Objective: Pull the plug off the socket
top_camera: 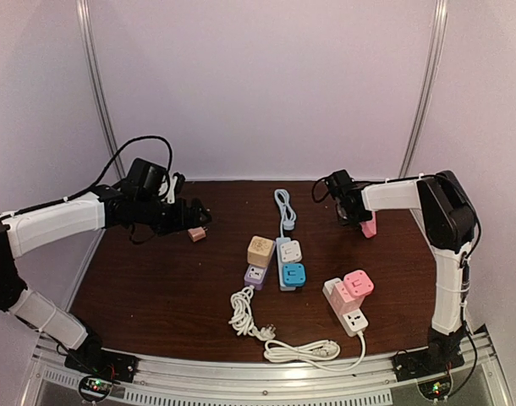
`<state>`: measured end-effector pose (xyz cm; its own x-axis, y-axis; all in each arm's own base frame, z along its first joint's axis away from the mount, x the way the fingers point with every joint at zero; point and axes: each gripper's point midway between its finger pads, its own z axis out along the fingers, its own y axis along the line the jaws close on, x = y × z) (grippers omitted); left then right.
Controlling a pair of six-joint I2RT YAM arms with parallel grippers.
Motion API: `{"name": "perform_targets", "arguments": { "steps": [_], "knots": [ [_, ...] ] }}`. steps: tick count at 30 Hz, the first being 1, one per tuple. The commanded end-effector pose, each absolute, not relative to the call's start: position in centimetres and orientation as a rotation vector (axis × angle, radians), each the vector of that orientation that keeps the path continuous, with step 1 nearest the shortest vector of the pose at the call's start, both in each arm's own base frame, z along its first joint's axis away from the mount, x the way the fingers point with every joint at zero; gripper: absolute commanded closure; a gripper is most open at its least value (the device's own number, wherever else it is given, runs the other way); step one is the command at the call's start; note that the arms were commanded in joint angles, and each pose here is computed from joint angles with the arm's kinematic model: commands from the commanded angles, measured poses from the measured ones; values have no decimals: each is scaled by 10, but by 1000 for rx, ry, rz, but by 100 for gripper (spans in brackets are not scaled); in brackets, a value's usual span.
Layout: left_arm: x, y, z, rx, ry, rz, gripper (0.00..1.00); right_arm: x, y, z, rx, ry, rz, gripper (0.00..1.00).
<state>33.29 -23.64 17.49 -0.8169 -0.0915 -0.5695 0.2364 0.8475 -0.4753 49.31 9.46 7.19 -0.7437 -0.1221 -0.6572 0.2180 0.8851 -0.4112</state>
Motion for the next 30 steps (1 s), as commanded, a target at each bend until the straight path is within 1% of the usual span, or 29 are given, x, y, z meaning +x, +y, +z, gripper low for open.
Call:
{"name": "perform_targets", "arguments": {
  "steps": [1, 3, 4, 6, 10, 13, 18, 23, 25, 30],
  "knots": [
    [340, -240, 178, 95, 2399, -730, 2, 491, 103, 73, 91, 2352, -520, 45],
    [340, -240, 175, 101, 2404, -724, 2, 491, 106, 77, 98, 2353, -492, 43],
    [340, -241, 175, 105, 2404, -726, 2, 491, 107, 79, 101, 2352, -476, 40],
    [341, -243, 174, 114, 2406, -731, 2, 489, 112, 84, 98, 2352, -440, 31],
    [343, -248, 175, 144, 2403, -739, 2, 487, 124, 95, 86, 2360, -334, 16],
    [344, -250, 176, 158, 2400, -739, 2, 484, 137, 104, 68, 2372, -226, 10],
    [342, -268, 176, 235, 2407, -693, 2, 471, 164, 124, 27, 2381, -38, 6],
    [339, -296, 168, 349, 2448, -541, 3, 448, 194, 144, 1, 2379, 163, 6],
    [341, -304, 167, 379, 2451, -450, 3, 439, 200, 151, 2, 2369, 233, 5],
    [330, -343, 161, 496, 2466, -382, 3, 420, 201, 163, 6, 2355, 315, 5]
  ]
}}
